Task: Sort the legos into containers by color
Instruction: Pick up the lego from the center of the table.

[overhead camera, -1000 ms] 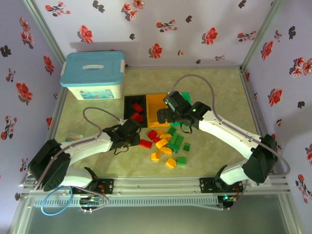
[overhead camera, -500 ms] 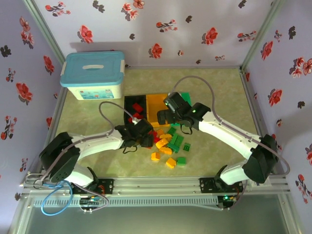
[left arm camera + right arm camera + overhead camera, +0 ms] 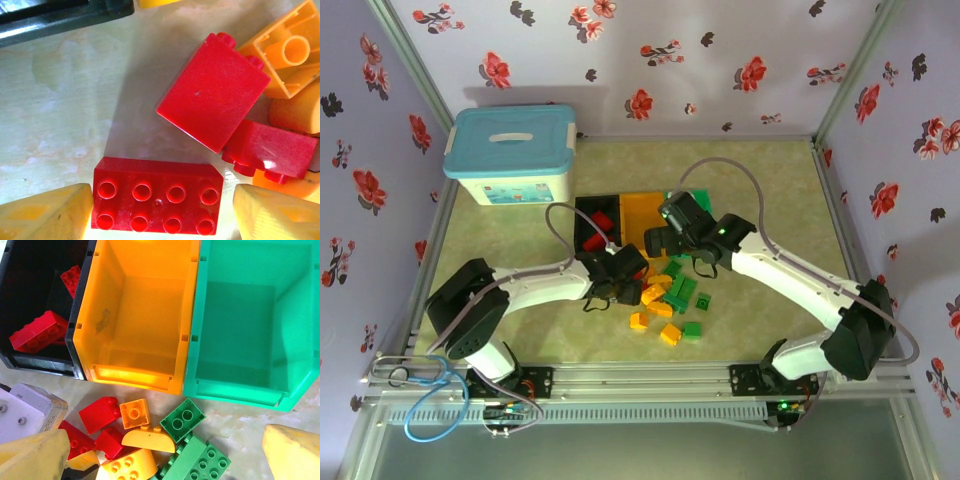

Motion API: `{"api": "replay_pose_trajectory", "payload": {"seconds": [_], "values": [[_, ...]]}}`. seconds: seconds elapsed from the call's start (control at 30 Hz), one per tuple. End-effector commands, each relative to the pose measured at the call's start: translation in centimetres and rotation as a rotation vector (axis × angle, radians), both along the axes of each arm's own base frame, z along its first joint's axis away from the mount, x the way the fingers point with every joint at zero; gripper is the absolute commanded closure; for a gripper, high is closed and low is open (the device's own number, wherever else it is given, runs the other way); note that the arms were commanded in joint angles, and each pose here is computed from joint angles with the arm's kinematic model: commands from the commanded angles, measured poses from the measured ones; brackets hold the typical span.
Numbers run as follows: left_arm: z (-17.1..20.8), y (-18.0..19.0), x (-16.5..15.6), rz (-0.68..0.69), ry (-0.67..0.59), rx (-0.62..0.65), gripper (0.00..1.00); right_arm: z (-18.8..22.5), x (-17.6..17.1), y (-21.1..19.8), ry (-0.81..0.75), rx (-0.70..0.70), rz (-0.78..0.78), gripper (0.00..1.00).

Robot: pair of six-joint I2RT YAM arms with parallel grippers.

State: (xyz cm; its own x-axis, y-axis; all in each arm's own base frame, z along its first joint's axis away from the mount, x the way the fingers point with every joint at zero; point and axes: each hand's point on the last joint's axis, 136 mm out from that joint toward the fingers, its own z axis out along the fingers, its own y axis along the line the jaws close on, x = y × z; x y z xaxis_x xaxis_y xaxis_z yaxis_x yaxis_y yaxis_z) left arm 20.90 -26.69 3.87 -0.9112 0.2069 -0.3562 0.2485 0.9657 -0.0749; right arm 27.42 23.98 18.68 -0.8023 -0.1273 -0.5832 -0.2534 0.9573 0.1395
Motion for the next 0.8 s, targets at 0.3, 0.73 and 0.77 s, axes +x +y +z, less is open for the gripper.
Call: {"api": "replay_pose_trajectory", "payload": {"seconds": [0.3, 0.73, 0.77], "values": [[-1.0, 0.7, -0.7, -0.036, 0.025, 0.087, 0.21, 0.1, 0.1, -0.5, -0.006, 0.011, -0.028, 0.01], [0.5, 1.5, -0.5, -0.017, -0.029, 0.088, 0.18, -0.9, -0.2, -0.8, 0.006, 0.012, -0.038, 0.01], [0.4, 1.5, -0.5, -0.015, -0.027, 0.091, 0.18, -0.9, -0.3, -0.8, 0.008, 0.01, -0.038, 0.01]]}}
